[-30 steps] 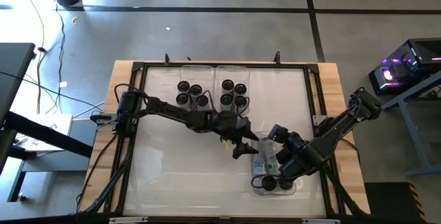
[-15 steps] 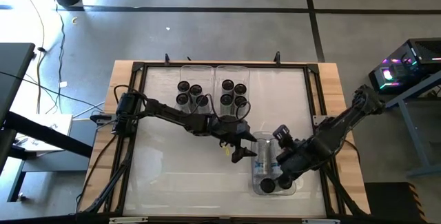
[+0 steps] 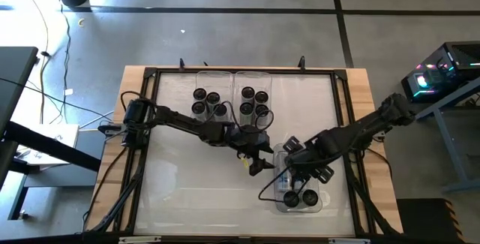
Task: Sort soda cans
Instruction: Adjust the blue soda cans in the bottom right transparent bin
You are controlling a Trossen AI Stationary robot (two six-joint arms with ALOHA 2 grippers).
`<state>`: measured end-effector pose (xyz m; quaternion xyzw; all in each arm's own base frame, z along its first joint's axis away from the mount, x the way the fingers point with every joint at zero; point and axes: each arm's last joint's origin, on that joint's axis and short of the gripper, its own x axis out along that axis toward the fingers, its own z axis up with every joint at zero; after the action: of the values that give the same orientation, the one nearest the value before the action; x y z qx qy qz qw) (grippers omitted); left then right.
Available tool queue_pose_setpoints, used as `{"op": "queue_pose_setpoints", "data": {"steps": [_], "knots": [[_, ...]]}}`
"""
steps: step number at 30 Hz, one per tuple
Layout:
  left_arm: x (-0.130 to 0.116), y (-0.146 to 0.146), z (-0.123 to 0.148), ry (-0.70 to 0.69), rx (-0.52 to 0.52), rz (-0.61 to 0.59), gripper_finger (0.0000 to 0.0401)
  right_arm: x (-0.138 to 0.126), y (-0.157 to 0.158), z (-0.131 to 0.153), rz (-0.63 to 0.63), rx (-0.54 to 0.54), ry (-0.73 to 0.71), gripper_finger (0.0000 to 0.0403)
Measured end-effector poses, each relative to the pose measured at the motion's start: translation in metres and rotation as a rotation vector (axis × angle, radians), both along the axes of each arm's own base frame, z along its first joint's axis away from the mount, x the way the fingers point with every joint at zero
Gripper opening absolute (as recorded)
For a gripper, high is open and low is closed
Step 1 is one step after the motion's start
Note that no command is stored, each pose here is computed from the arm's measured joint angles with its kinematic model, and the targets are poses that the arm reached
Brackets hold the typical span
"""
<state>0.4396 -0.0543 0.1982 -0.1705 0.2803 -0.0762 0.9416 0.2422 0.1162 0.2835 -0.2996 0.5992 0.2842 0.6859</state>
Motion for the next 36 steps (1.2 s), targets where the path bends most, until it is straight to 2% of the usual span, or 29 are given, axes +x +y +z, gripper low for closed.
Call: {"op": "queue_pose_setpoints", "data": {"steps": [4,7,12,16,23,36], "knots": [[-0.005,0.001,0.005,0.031,0.035,0.008,0.0317,-0.006,-0.005,-0.026,0.064,0.047,0.071,0.0277],[-0.007,0.002,0.004,0.05,0.071,0.023,0.0317,-0.012,-0.008,-0.051,0.112,0.035,0.1,0.0279],[-0.007,0.001,0.004,0.05,0.077,0.031,0.0317,-0.011,-0.009,-0.075,0.165,0.035,0.039,0.0279],[-0.007,0.001,0.004,0.041,0.08,0.029,0.0317,-0.012,-0.013,-0.087,0.203,-0.011,0.007,0.0279],[-0.006,0.001,0.005,0.038,0.076,0.033,0.0317,-0.02,-0.019,-0.111,0.286,-0.02,-0.016,0.028],[-0.004,0.0,0.008,-0.006,0.069,0.035,0.0317,-0.019,-0.032,-0.128,0.33,0.034,-0.055,0.028]]}}
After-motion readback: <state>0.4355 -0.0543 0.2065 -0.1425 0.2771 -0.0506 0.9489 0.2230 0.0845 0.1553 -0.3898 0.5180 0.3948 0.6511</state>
